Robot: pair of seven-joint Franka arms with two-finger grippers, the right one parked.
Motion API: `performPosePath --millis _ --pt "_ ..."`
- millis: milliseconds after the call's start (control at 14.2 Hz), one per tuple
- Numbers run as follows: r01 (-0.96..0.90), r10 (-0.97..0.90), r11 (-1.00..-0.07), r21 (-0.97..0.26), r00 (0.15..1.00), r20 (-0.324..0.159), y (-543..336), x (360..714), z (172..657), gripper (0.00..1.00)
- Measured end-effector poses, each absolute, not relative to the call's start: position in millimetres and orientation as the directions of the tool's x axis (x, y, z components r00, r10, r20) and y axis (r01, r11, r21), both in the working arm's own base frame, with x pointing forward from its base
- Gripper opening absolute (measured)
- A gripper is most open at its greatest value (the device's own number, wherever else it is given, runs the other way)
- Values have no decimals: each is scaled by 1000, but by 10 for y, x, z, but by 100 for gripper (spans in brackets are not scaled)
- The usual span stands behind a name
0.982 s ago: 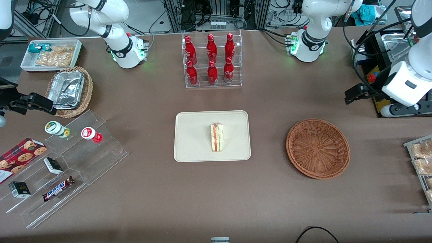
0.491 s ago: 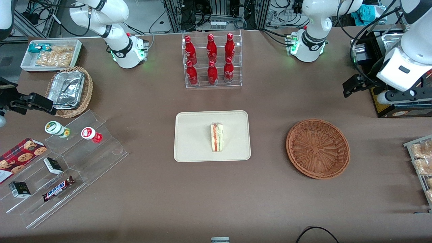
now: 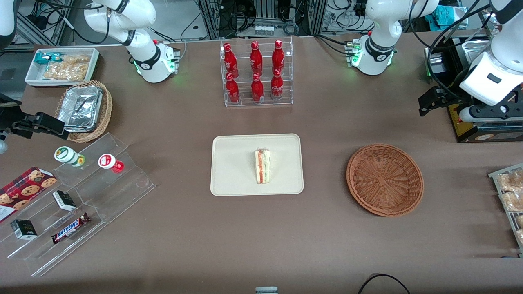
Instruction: Place sandwich from basket to tray
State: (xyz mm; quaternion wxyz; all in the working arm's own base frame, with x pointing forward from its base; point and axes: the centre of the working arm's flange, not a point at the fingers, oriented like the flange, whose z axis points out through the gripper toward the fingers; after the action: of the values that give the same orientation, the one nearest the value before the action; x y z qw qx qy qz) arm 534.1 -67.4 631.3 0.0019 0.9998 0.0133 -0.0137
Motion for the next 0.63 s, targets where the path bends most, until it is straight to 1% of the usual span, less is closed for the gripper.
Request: performPosePath --millis 351,632 --pt "76 76 -997 25 997 -30 -415 5367 6316 100" --pt "79 78 -997 26 997 -27 -401 5370 6325 100"
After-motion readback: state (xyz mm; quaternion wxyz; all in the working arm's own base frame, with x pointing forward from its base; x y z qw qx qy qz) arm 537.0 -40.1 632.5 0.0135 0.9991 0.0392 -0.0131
